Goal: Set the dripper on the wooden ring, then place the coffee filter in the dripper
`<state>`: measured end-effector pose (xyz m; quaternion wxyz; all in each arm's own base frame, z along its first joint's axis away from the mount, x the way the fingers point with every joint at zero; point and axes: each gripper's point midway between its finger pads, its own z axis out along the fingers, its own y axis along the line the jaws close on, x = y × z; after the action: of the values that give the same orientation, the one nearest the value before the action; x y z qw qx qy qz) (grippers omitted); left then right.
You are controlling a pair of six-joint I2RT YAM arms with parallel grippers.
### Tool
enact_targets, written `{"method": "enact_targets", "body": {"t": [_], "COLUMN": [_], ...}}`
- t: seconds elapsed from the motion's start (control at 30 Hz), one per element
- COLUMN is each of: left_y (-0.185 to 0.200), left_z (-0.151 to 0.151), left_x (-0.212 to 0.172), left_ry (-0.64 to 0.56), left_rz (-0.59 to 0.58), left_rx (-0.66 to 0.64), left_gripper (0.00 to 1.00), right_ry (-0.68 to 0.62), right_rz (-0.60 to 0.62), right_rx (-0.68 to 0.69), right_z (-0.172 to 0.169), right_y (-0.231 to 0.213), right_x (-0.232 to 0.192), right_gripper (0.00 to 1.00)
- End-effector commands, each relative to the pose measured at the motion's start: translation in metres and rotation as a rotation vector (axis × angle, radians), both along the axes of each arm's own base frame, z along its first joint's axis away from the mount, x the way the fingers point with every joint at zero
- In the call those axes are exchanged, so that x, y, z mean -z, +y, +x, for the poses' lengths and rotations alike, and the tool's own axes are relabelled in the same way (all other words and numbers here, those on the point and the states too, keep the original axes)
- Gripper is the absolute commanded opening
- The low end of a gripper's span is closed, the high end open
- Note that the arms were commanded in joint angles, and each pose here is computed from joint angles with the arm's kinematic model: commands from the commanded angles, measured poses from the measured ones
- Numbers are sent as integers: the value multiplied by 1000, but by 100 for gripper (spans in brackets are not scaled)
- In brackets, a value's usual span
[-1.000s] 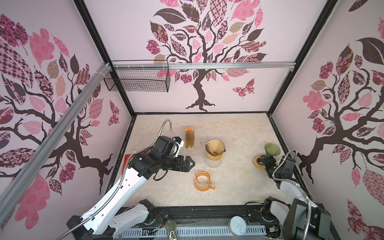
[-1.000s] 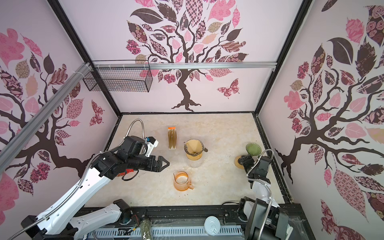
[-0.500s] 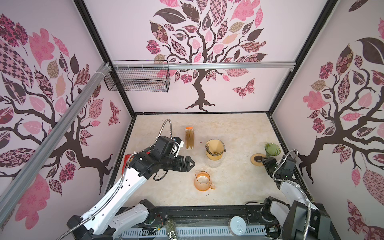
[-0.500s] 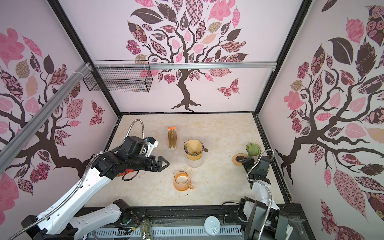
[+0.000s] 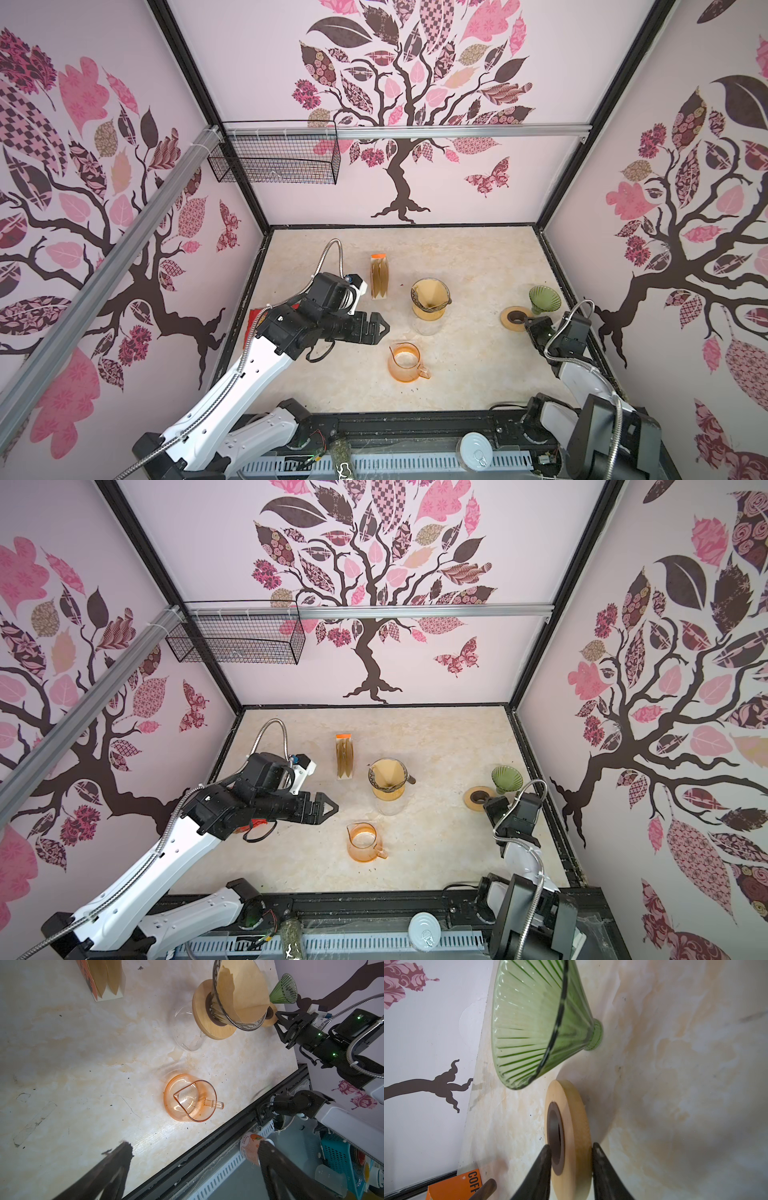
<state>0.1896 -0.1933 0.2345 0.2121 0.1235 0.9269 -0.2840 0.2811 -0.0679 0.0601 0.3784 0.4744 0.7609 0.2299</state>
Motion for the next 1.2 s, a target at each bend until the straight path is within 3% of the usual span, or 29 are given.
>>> {"method": "enact_targets", "body": {"t": [0.0,1.17], "left_y": [3,1], "left_z": [-4,-1], "left_x": [7,5], "left_ry": [13,13], "left_rz": [6,0], "left_rx": [-4,-8], "left_gripper": [98,98], "right_ry": [-18,-8], "right_rz": [2,70], "right_rx": [2,-45], "right_z": [4,-16], "right_y": [-2,20], "right_x": [-2,9], "right_gripper": [34,3]}}
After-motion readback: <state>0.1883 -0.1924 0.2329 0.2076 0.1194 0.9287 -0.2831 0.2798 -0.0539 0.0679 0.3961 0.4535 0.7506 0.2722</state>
